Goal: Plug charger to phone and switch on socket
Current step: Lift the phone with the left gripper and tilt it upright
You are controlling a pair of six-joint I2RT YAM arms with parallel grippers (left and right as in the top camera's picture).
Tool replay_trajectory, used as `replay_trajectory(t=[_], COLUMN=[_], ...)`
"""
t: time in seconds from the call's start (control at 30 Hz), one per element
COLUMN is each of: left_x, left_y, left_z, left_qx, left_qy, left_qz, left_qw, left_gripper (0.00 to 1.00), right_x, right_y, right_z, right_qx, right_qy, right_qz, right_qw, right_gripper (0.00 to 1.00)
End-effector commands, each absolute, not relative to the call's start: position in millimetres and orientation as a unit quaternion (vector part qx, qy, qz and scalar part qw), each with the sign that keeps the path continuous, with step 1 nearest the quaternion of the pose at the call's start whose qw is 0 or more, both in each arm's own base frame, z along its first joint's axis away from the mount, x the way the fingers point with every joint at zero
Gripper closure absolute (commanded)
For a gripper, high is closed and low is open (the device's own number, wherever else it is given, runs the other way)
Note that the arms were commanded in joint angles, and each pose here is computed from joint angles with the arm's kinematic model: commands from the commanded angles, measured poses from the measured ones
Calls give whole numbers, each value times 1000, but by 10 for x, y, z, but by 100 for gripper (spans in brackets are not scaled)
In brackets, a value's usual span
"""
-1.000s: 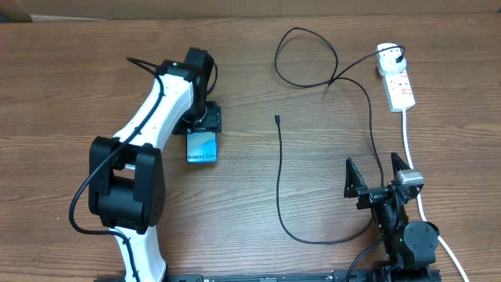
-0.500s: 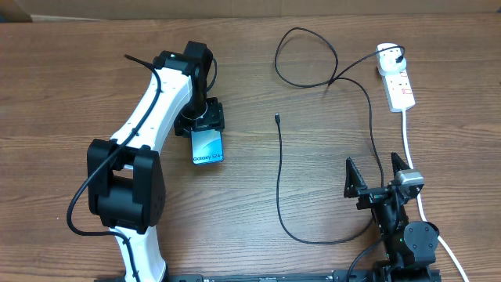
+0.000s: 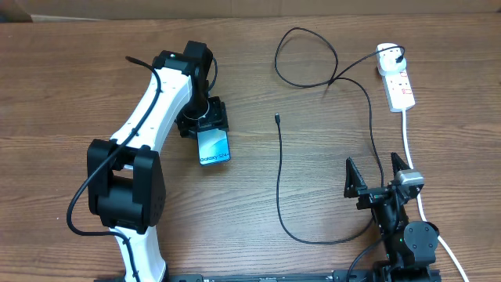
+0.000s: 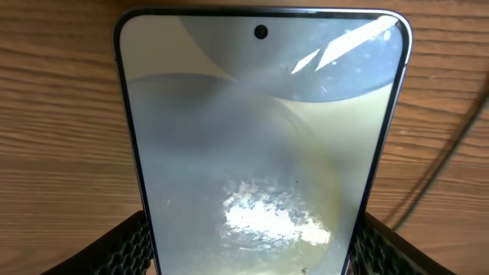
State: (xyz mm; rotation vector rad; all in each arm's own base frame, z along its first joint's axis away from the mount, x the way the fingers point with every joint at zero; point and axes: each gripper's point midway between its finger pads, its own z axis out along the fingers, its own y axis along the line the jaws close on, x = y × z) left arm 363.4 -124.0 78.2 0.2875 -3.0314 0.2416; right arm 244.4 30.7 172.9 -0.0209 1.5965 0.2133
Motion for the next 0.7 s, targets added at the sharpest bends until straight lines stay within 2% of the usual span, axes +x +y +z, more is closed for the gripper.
replay_trajectory(t=[0.0, 0.2, 0.43, 0.5, 0.67], left_x=[3678, 3649, 3612, 3608, 3591], left_y=[-1420, -1606, -1752, -1763, -1846], left_z=[893, 965, 1037, 1044, 1094], left_qx=[124, 126, 130, 146, 190], left_qy=[-983, -972, -961, -957, -942], left_qz=[127, 186, 230, 232, 252], left_qw=[49, 68, 87, 93, 115], left_gripper=[41, 49, 72, 82, 95], right_x=[2445, 2445, 2445, 2445, 2445], right_y=[307, 307, 307, 307, 307], right_z=[1709, 1709, 1709, 1709, 1709], right_qx=[-9, -9, -9, -9, -9], right_qy=[714, 714, 714, 714, 714], right_qz=[94, 94, 94, 94, 94], right_qw=[694, 694, 694, 694, 694], right_gripper=[0, 0, 0, 0, 0])
